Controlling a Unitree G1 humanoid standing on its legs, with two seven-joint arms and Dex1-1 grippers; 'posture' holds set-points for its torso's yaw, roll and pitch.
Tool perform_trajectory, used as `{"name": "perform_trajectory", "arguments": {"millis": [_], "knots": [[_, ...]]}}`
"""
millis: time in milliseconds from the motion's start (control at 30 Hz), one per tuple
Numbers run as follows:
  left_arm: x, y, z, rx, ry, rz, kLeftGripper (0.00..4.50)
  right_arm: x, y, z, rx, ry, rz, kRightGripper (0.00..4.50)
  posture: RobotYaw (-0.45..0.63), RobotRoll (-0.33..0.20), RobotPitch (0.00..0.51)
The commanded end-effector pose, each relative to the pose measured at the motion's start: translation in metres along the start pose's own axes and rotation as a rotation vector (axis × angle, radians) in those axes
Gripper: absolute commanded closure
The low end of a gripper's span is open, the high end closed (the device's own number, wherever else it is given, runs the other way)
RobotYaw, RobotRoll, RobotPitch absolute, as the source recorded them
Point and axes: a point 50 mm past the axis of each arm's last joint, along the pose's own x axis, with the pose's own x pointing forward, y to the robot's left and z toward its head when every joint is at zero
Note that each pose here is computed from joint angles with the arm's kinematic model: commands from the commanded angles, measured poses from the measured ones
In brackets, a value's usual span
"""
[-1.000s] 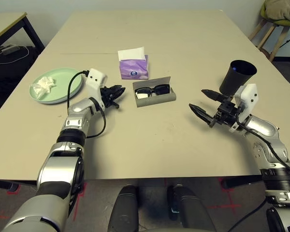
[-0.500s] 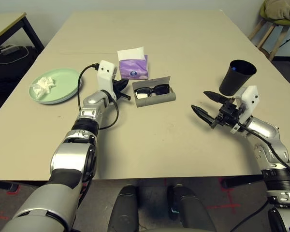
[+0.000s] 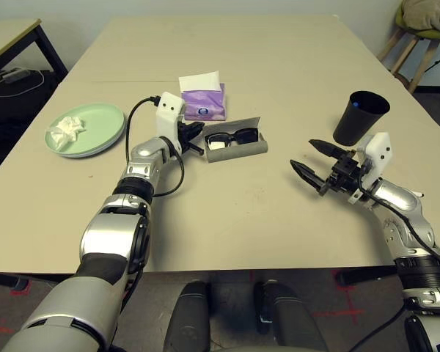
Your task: Organize and tidy the items on the table.
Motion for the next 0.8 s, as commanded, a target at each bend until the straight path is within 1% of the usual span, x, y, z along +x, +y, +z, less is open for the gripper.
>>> {"name": "perform_trajectory", "arguments": {"millis": [33,200,400,700,800], "knots": [[-0.002,-0.010,-0.007,-0.009,-0.008,-0.126,4.47,-0.002,-0.002,-0.004,0.021,0.003,-0.017,0.00,0.14,0.000,0.121],[-0.006,-0.015,-0.008,-0.010,-0.012,-0.206,4.47,-0.001,-0.003,-0.005,0.053,-0.017,-0.039,0.00,0.14,0.000,0.121],[-0.011,-0.020,-0.012,-0.020,0.007,-0.290,4.47,0.000,-0.003,-0.005,0.053,-0.019,-0.039,0.00,0.15,0.000,0.117],[-0.022,-0.017,-0.026,-0.049,0.130,-0.309,4.47,0.004,-0.004,0.003,0.031,-0.037,-0.035,0.00,0.14,0.000,0.114],[-0.023,-0.016,-0.027,-0.040,0.138,-0.296,4.47,0.004,-0.004,0.005,0.024,-0.040,-0.034,0.00,0.14,0.000,0.112]]}}
